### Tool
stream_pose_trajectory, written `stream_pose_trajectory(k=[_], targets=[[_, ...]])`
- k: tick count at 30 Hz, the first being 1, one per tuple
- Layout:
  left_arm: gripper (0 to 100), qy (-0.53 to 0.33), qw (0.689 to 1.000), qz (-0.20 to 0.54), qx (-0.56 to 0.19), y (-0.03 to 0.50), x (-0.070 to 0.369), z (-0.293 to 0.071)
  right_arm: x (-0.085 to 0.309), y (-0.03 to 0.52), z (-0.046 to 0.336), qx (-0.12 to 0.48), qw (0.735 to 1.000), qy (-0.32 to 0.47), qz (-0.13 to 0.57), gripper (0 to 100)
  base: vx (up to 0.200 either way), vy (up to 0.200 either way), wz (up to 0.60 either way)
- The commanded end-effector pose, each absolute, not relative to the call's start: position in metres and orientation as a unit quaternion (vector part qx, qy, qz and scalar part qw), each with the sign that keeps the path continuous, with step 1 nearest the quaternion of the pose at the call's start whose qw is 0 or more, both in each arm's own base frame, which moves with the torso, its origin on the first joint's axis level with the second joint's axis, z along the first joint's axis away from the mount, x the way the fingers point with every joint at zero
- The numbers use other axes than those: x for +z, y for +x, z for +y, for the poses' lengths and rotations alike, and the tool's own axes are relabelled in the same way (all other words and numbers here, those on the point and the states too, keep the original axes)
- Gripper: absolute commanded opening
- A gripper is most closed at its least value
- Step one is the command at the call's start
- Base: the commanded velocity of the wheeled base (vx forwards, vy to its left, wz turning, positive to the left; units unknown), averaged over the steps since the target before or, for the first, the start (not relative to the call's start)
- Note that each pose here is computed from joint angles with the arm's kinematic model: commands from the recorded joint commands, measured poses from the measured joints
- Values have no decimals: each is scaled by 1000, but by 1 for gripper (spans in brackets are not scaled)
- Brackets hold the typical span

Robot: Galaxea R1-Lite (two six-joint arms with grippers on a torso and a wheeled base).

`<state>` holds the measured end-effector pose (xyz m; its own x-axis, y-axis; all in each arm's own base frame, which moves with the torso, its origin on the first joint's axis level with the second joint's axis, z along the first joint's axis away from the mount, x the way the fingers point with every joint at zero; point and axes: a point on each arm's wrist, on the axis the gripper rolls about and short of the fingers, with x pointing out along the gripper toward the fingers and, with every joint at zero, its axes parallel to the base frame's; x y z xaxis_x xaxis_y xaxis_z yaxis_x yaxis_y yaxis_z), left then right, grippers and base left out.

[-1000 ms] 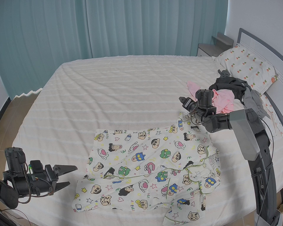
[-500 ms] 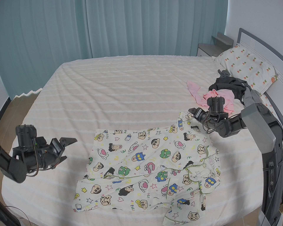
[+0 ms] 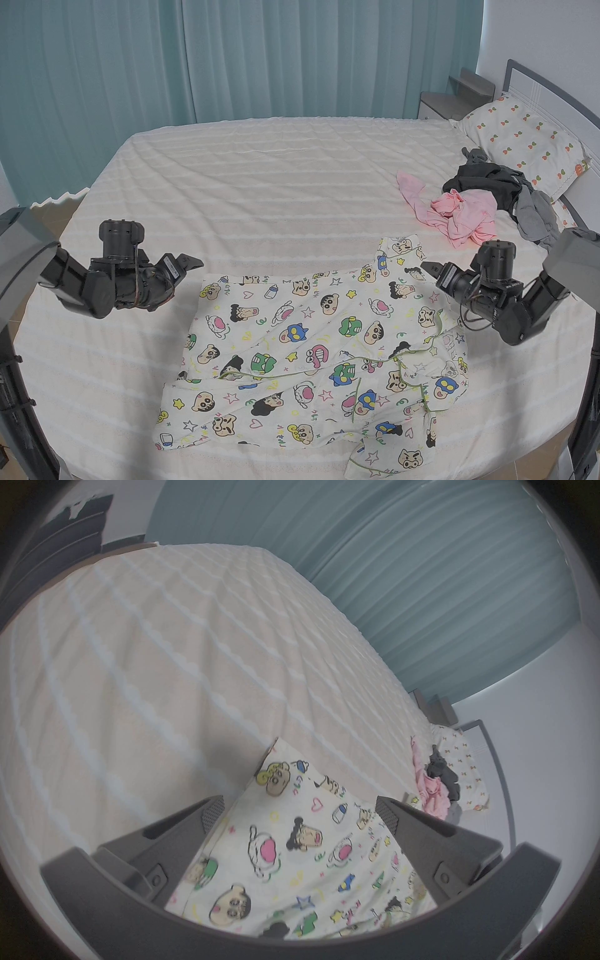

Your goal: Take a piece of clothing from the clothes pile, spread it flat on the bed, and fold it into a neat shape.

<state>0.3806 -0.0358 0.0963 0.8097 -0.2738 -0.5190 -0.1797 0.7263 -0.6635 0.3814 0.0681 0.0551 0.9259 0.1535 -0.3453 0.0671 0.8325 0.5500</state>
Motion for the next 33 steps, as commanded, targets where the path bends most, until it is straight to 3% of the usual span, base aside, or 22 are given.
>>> stream_pose_trajectory(k=[1,11,33], targets=[[100,-316,888,335,-4,437,54,-63,97,302,57,83,941,294,147,100,0,0,0],[100,-311,891,332,-11,442,54,-72,91,281,58,92,926,330,162,100,0,0,0],[100,-275,905,325,-12,456,40,-81,97,275,57,101,925,332,155,100,0,0,0]])
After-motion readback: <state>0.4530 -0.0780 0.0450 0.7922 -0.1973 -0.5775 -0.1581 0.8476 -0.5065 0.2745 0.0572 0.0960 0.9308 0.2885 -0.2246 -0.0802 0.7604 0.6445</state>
